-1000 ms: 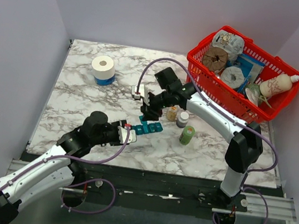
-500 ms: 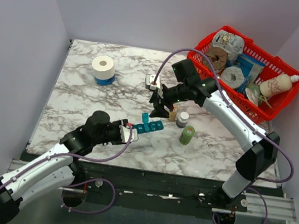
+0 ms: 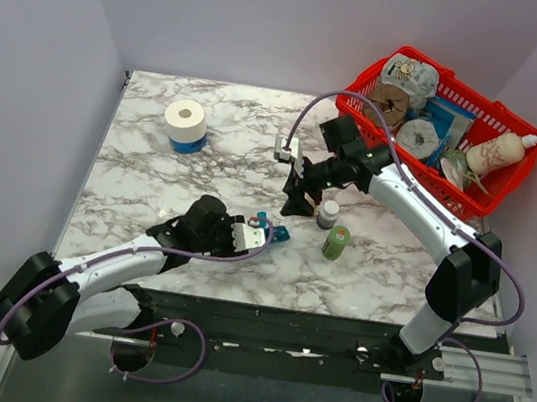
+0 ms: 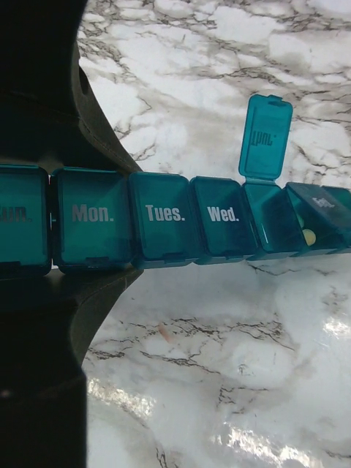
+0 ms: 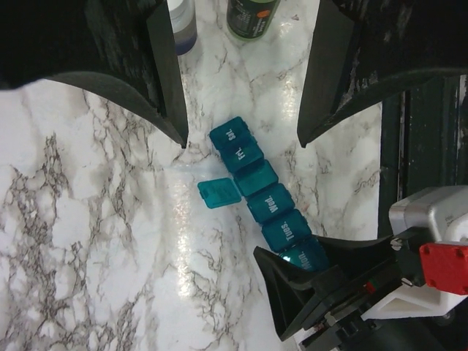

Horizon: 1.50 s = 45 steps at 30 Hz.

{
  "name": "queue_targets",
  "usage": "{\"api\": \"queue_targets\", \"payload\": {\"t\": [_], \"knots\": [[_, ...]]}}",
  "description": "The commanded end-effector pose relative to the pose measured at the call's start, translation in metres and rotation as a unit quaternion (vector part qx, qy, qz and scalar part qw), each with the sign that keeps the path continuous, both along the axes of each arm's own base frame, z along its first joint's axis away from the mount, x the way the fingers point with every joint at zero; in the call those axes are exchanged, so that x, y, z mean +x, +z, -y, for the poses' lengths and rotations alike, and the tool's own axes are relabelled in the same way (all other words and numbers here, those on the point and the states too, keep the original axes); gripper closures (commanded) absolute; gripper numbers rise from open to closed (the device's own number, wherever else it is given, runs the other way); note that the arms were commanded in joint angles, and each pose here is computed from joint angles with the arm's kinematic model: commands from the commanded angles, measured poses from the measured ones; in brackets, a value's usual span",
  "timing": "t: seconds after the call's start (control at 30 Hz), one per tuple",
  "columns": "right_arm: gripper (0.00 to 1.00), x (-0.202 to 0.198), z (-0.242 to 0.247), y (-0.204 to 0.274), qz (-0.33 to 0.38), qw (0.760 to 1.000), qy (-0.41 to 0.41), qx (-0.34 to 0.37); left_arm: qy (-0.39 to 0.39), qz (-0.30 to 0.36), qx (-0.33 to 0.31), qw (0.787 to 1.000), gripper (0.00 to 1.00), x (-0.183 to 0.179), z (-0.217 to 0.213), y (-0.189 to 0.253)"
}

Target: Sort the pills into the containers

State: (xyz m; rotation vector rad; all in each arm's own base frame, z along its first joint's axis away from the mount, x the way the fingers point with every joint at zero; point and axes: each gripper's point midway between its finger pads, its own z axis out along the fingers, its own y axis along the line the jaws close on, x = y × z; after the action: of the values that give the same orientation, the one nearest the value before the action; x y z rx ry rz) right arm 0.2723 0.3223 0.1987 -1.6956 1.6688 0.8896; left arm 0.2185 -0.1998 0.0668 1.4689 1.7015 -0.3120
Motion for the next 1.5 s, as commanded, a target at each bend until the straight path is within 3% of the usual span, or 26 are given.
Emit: {"api": "queue_targets", "payload": {"t": [0.0,0.13,0.37,0.63,0.73,0.87,0.97,1.13,1.47], "knots": [[0.30,0.004,0.002,-0.016,-0.020,1.000,-0.022,-0.008,0.023,0.017,0.007,1.000,1.00,0.015,0.003,-0.001],[0.30,0.004,0.000,-0.020,-0.029,0.999,-0.021,-0.006,0.035,0.014,0.025,0.999,0.86,0.017,0.001,-0.013],[0.31,0.004,0.000,-0.048,-0.062,0.997,-0.034,-0.024,0.043,0.008,0.050,0.998,0.38,0.016,-0.004,-0.024],[0.35,0.005,-0.001,-0.072,-0.088,0.994,-0.056,-0.035,0.048,-0.002,0.062,0.997,0.29,0.015,-0.006,-0.031],[0.41,0.002,-0.003,-0.075,-0.096,0.994,-0.051,-0.031,0.060,0.014,0.047,0.997,0.26,0.019,-0.006,-0.018],[0.72,-0.005,-0.007,-0.088,-0.118,0.991,-0.049,-0.040,0.101,0.046,-0.001,0.994,0.21,0.024,-0.010,0.018],[0.86,-0.005,-0.008,-0.102,-0.125,0.989,-0.053,-0.057,0.148,0.080,-0.051,0.984,0.14,0.027,-0.023,0.057],[0.91,-0.006,-0.013,-0.115,-0.123,0.988,-0.056,-0.077,0.244,0.119,-0.140,0.952,0.09,0.022,-0.056,0.106],[0.94,-0.006,-0.012,-0.151,-0.122,0.982,-0.069,-0.128,0.339,0.178,-0.153,0.911,0.05,0.027,-0.099,0.132]]}}
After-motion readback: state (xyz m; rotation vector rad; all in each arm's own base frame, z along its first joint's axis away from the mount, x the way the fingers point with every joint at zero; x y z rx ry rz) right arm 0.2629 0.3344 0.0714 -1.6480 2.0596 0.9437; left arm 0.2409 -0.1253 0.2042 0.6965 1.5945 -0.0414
